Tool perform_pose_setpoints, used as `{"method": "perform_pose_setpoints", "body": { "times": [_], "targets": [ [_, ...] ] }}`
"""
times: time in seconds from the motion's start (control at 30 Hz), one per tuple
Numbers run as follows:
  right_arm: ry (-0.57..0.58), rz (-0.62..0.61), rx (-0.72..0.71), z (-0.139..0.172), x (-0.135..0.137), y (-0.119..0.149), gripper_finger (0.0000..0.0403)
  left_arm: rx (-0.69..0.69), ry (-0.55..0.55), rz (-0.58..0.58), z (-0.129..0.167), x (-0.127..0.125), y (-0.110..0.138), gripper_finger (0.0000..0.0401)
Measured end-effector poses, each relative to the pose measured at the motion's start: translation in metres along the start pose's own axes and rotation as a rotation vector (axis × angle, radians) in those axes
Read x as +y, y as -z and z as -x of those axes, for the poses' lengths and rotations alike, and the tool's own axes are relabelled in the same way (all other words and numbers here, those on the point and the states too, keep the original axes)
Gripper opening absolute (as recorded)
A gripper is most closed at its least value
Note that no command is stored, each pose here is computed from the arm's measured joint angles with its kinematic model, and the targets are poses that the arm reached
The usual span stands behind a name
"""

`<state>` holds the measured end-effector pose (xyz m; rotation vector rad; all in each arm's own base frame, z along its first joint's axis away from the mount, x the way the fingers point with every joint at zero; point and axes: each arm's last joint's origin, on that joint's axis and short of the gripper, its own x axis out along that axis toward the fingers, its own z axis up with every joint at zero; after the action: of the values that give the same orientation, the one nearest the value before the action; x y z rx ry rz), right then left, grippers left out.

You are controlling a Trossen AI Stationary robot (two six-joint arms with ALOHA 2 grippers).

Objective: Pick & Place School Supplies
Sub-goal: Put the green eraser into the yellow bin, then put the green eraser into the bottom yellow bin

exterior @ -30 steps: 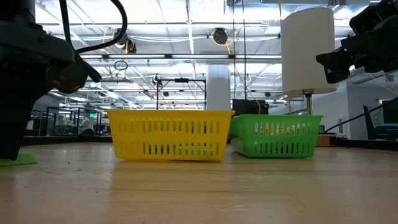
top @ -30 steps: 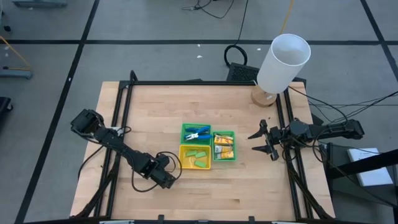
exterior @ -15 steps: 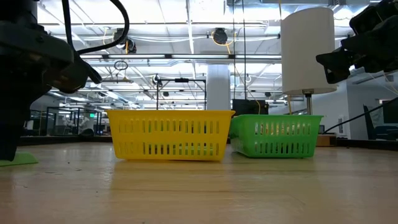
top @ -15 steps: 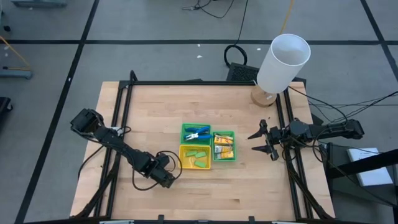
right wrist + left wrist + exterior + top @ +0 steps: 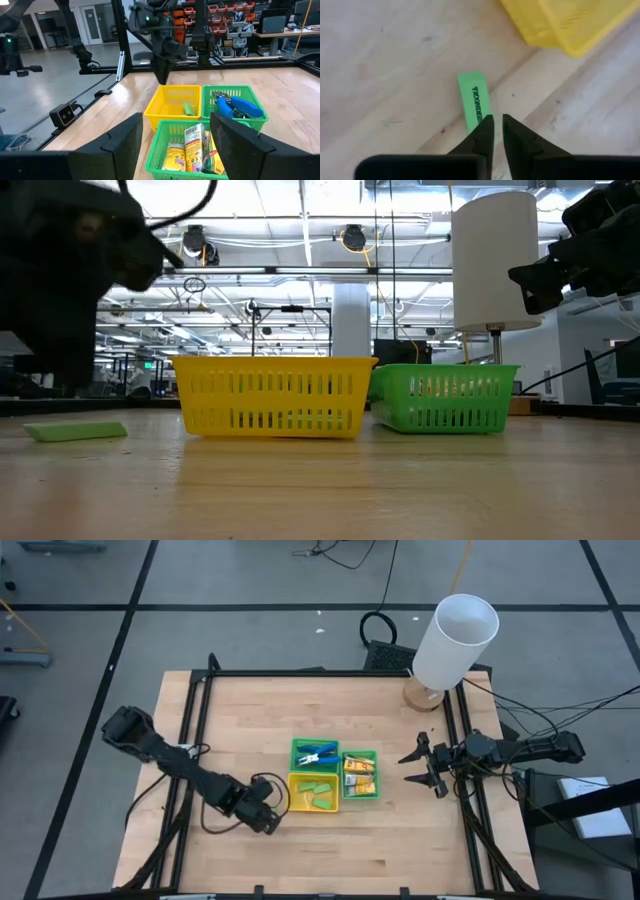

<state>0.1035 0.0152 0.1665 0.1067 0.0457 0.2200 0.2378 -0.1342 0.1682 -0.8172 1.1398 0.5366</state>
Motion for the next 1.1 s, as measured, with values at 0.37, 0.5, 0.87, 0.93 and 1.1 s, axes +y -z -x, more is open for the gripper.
{"method": "perform_pose_setpoints", "body": {
  "times": [0.37,0.5,0.87,0.93,1.1],
  "targets": [
    [0.0,0.0,0.0,0.0,0.0,0.0,0.0226,-0.059,0.157,-0.071,0.023,-0.009,-0.004,0.006],
    [0.0,0.0,-0.001,0.0,0.0,0.0,0.0226,-0.054,0.174,-0.079,0.019,-0.012,-0.003,0.0123],
    [0.0,0.0,-0.001,0.0,0.0,0.0,0.0226,0.066,0.252,-0.067,0.005,-0.022,-0.006,0.0213],
    [0.0,0.0,0.0,0.0,0.0,0.0,0.0226,0.077,0.228,-0.072,0.003,-0.02,-0.005,0.0213],
    [0.0,0.0,-0.005,0.0,0.0,0.0,0.0226,0.119,0.055,-0.037,-0.001,-0.004,-0.003,0.0213]
  ]
}}
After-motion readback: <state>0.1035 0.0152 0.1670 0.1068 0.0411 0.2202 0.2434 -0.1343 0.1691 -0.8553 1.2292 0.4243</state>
